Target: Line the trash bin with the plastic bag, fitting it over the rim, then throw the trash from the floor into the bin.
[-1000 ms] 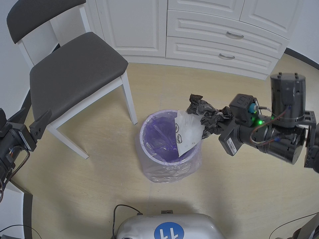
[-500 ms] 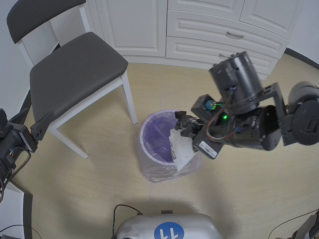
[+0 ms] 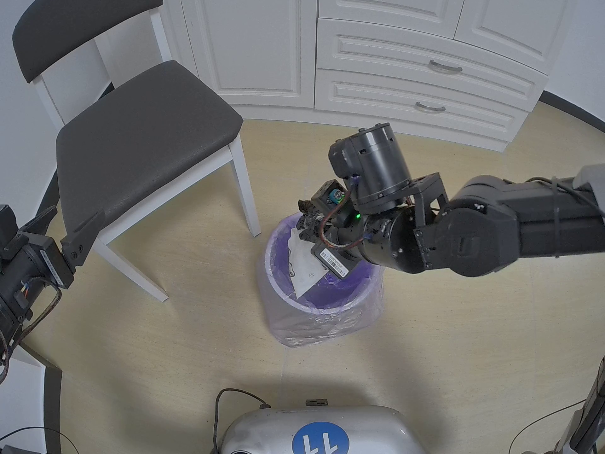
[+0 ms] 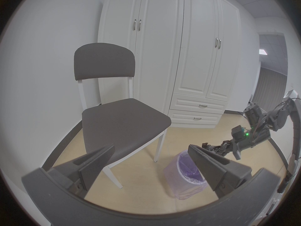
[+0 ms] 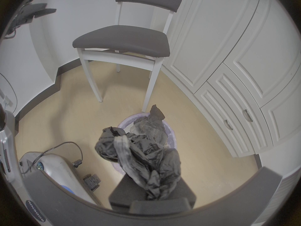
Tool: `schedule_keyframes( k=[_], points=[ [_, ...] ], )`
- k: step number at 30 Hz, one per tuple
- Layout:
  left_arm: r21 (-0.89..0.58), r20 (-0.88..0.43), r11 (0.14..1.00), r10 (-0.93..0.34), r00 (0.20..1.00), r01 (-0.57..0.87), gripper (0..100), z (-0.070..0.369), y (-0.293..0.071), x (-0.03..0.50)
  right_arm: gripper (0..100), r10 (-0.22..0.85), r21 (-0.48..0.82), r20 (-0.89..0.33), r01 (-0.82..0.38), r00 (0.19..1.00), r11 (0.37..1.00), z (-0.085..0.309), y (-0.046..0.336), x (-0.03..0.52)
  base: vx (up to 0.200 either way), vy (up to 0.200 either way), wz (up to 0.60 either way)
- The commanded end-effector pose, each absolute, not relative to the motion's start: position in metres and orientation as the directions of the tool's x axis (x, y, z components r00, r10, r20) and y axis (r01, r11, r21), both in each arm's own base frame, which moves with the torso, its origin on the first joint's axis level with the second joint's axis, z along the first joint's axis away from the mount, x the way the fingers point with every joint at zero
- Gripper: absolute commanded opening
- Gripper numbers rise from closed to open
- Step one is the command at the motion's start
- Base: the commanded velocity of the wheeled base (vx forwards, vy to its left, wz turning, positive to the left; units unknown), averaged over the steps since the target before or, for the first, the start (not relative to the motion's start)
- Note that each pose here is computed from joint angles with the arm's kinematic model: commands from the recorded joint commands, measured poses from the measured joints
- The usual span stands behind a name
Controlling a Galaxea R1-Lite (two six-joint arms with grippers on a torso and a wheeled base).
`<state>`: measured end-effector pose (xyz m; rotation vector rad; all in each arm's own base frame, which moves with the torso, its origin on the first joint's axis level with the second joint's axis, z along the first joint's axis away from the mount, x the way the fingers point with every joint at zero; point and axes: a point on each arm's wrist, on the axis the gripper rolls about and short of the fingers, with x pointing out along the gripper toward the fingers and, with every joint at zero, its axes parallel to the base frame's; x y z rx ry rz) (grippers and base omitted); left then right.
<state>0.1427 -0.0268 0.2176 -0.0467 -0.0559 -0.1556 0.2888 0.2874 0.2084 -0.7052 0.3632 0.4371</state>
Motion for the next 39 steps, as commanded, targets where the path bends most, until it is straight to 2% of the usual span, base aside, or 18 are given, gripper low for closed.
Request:
schedule_keyframes(
  k=[1,6,18,34,39],
  points=[
    [-0.042,0.057,0.988,-0.146,0.988,0.149,100,0.217,-0.026,0.144,0,0.231,-0.539,-0.476,-0.489,0.848,0.685,0.186,0.291,0.313,0.000,0.000,0.00],
    [-0.042,0.058,0.988,-0.148,0.987,0.150,100,0.218,-0.026,0.144,0,0.215,-0.538,-0.451,-0.456,0.866,0.709,0.178,0.288,0.331,0.000,0.000,0.00],
    [-0.042,0.058,0.988,-0.146,0.988,0.149,100,0.218,-0.026,0.144,0,0.159,-0.550,-0.467,-0.426,0.870,0.718,0.156,0.272,0.360,0.000,0.000,0.00],
    [-0.040,0.058,0.988,-0.146,0.988,0.149,100,0.218,-0.026,0.144,0,0.149,-0.569,-0.523,-0.474,0.839,0.672,0.115,0.289,0.370,0.000,0.000,0.00],
    [-0.040,0.057,0.988,-0.146,0.988,0.149,100,0.217,-0.026,0.144,0,0.141,-0.570,-0.522,-0.466,0.841,0.677,0.105,0.292,0.382,0.000,0.000,0.00]
  ],
)
